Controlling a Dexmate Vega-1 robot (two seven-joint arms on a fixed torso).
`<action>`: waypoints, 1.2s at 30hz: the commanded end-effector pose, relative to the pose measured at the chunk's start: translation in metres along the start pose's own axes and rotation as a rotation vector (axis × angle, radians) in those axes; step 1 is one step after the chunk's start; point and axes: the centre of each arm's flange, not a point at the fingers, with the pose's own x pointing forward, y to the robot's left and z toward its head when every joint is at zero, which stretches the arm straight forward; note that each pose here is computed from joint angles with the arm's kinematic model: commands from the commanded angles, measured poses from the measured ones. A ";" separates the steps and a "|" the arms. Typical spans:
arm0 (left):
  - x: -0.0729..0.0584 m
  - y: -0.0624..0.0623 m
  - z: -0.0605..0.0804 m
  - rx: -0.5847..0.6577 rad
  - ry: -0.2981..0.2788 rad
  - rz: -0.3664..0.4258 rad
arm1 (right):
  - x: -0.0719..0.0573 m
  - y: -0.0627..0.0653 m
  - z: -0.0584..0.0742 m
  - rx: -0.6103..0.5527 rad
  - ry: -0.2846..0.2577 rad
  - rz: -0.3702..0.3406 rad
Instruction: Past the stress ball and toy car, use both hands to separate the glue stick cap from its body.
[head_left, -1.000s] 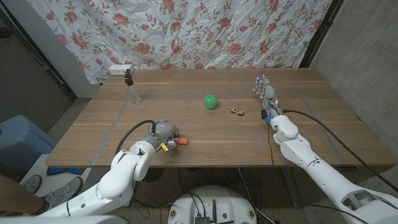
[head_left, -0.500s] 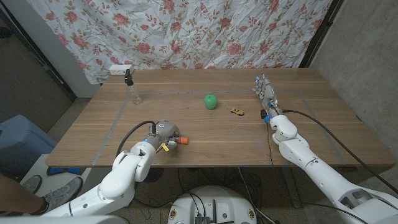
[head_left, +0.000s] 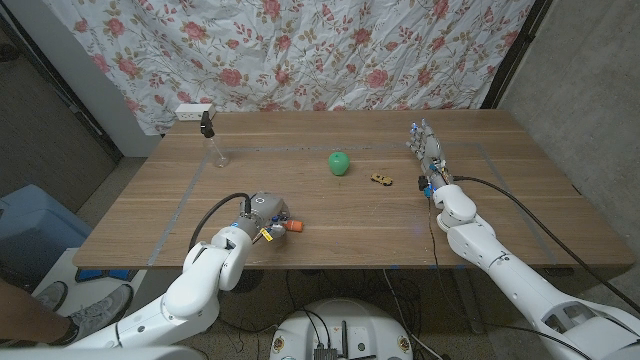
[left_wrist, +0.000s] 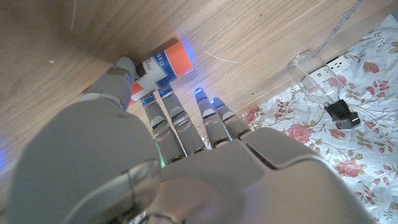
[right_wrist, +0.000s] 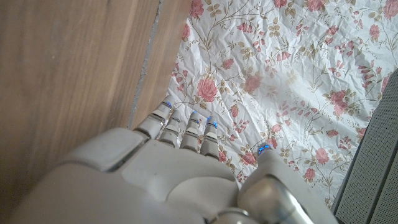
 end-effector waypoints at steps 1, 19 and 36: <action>0.003 -0.004 -0.001 0.022 0.019 -0.017 | 0.001 0.001 0.000 0.000 0.000 -0.007; -0.002 0.012 -0.008 0.040 0.023 0.061 | -0.001 0.002 0.002 -0.006 -0.001 0.002; -0.002 0.033 -0.014 0.069 -0.009 0.098 | -0.002 0.001 0.005 -0.016 0.000 0.017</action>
